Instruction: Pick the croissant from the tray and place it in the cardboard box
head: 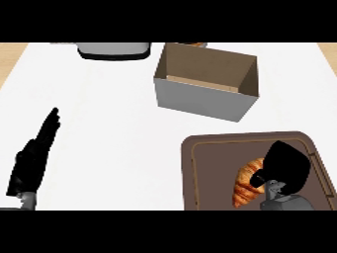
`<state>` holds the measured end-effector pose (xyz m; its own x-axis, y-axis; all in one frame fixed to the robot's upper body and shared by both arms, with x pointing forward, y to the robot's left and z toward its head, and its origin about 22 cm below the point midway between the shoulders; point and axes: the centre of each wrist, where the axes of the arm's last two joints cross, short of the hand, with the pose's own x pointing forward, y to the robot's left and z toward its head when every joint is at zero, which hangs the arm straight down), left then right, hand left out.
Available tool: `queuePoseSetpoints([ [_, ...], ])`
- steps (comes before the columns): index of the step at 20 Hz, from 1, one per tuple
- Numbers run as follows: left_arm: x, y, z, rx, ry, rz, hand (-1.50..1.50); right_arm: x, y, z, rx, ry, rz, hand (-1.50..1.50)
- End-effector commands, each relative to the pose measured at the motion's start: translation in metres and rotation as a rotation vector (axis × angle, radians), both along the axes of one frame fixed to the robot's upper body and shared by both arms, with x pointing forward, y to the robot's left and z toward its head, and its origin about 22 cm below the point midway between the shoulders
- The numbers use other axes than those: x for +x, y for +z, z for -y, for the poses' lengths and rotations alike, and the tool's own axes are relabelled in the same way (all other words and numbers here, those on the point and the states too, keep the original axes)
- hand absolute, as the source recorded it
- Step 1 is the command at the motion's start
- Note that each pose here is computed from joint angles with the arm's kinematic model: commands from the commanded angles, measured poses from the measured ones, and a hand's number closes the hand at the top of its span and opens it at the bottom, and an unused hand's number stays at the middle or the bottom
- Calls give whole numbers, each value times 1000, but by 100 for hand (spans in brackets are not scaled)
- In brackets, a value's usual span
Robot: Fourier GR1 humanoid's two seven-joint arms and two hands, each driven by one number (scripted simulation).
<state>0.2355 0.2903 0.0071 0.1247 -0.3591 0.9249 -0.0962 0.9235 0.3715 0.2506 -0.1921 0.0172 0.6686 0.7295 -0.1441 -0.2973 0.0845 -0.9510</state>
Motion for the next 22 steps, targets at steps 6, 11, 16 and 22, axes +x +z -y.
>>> queuePoseSetpoints([
  [6,13,7,18,-6,-82,27,0,47,49,21,109,726,103,150],
  [11,14,9,19,-4,-83,40,0,70,86,76,148,985,192,150],
  [16,19,14,24,-11,-86,54,0,94,124,138,243,1134,343,150],
  [22,19,12,20,-15,-85,43,0,116,140,167,638,1339,577,150],
])
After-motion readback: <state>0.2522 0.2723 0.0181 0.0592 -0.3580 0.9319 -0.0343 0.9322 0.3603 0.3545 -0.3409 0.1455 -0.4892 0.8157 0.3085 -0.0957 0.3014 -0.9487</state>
